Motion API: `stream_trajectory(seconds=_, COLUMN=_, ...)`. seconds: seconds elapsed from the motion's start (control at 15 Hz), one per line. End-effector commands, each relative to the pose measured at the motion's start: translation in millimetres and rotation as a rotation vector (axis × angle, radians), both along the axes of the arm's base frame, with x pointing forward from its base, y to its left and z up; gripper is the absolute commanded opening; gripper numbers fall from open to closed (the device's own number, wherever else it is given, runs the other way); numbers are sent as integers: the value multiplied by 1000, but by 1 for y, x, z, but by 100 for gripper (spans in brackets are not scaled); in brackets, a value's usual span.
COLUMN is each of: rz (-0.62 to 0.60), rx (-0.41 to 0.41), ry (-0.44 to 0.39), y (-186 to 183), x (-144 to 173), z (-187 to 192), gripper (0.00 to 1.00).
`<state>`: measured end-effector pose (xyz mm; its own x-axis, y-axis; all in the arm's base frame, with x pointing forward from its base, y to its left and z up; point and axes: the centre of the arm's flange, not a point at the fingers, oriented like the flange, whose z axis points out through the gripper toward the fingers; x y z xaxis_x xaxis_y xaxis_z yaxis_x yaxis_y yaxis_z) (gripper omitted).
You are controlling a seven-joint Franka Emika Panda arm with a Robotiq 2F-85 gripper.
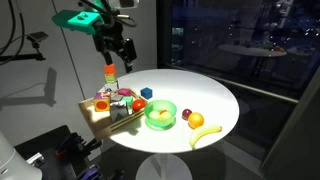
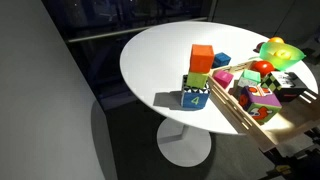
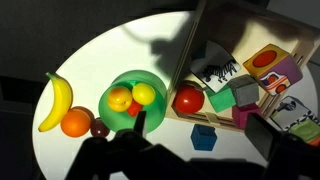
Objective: Pick up the orange toy from the table and put it in the green bowl
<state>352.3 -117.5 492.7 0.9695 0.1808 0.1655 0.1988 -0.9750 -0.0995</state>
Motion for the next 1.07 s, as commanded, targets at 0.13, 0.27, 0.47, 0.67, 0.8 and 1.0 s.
stream_trajectory(seconds=0.13, rz=0, rx=0, ry=0, y=0, x=0, z=0, gripper=100)
stream_trajectory(seconds=0.27, rz=0, rx=0, ry=0, y=0, x=0, z=0, gripper=100)
stream_trajectory(seconds=0.47, rz=-32, rx=-3, ry=3, y=5, x=9, z=5, gripper=100)
stream_trajectory(seconds=0.67, rz=-72, rx=-7, ry=23, y=12, x=27, z=12, gripper=100)
stream_trajectory(seconds=0.8, rz=-108, rx=-13, ry=29, y=15, x=41, z=15, gripper=100)
stream_trajectory(seconds=1.0, rz=-162, rx=-24, ry=32, y=18, x=63, z=16, gripper=100)
